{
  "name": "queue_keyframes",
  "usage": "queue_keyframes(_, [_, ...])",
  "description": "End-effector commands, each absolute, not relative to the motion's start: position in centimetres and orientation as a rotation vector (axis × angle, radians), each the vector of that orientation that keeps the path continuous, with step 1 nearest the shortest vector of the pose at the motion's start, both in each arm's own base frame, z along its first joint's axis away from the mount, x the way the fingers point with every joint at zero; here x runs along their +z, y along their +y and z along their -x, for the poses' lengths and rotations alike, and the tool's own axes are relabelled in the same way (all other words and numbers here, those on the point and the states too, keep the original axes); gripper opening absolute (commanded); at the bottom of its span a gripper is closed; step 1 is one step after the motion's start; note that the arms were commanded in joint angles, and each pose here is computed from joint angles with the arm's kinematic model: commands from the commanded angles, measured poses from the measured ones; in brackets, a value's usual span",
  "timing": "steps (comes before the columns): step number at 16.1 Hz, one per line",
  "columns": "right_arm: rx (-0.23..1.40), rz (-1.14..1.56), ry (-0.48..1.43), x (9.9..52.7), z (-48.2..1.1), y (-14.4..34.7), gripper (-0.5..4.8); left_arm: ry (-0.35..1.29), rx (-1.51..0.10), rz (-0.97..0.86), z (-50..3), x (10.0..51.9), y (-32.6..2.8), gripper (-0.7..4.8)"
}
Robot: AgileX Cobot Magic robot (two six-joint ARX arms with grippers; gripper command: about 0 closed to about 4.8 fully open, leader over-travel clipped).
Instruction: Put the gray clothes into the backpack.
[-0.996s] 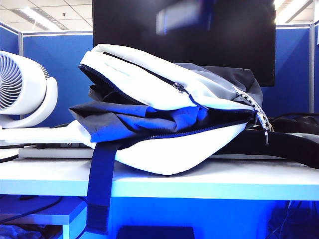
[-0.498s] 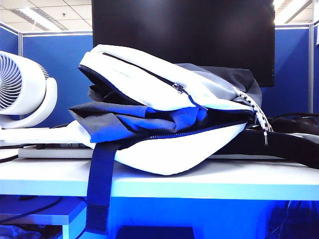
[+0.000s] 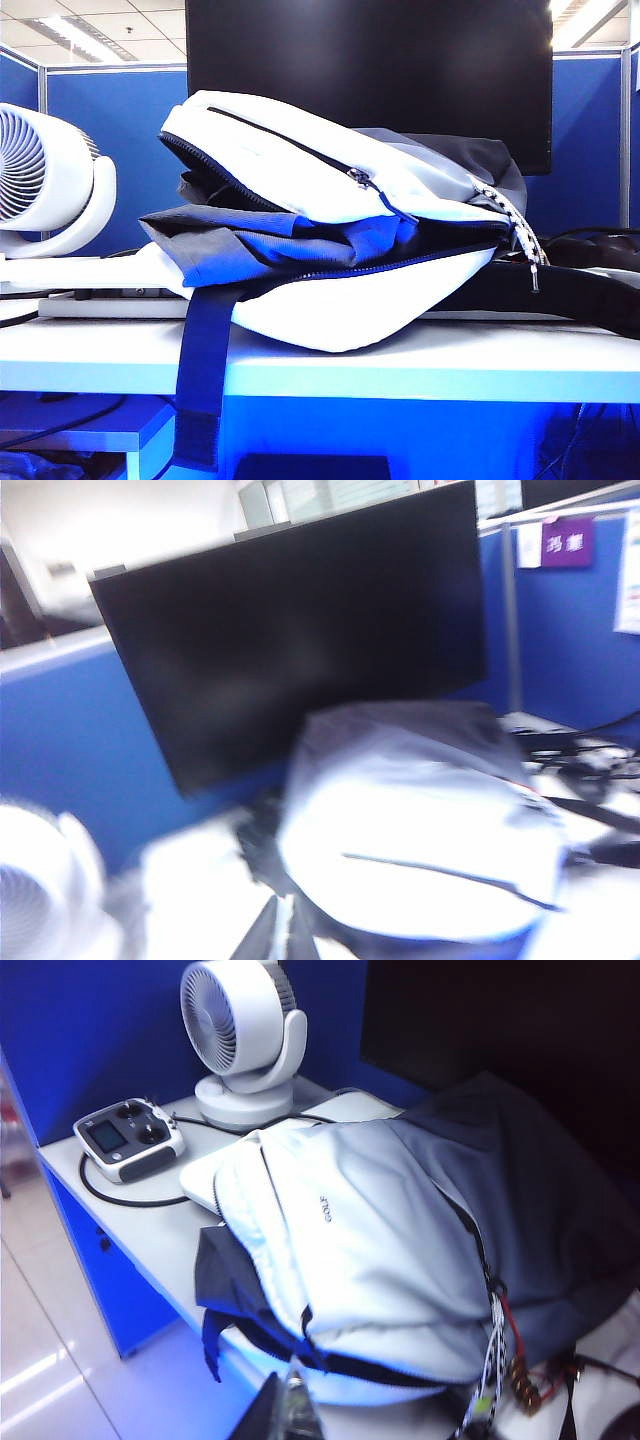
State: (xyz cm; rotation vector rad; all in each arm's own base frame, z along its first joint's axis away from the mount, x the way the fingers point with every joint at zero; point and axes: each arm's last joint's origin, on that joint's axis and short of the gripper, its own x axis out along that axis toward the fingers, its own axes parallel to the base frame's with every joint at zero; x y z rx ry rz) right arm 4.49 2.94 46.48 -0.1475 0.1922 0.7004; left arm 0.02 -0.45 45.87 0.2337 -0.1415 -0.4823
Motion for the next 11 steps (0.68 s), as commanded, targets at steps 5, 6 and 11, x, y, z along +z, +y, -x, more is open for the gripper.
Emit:
queue_keyframes(5, [0.681,-0.120,0.148,41.0,1.1,0.2,-0.01,-0.116,-0.592,0.033,4.3,37.5,0.8,-0.06])
queue_keyframes(6, [0.691,-0.153,0.169,40.0,1.5,0.0,-0.01,-0.095,-0.615,0.071,4.4,36.6,0.8,-0.06])
queue_keyframes(11, [0.592,-0.196,0.176,33.7,2.5,-0.7,-0.01,0.123,-0.664,0.116,3.8,32.3,0.4,-0.06])
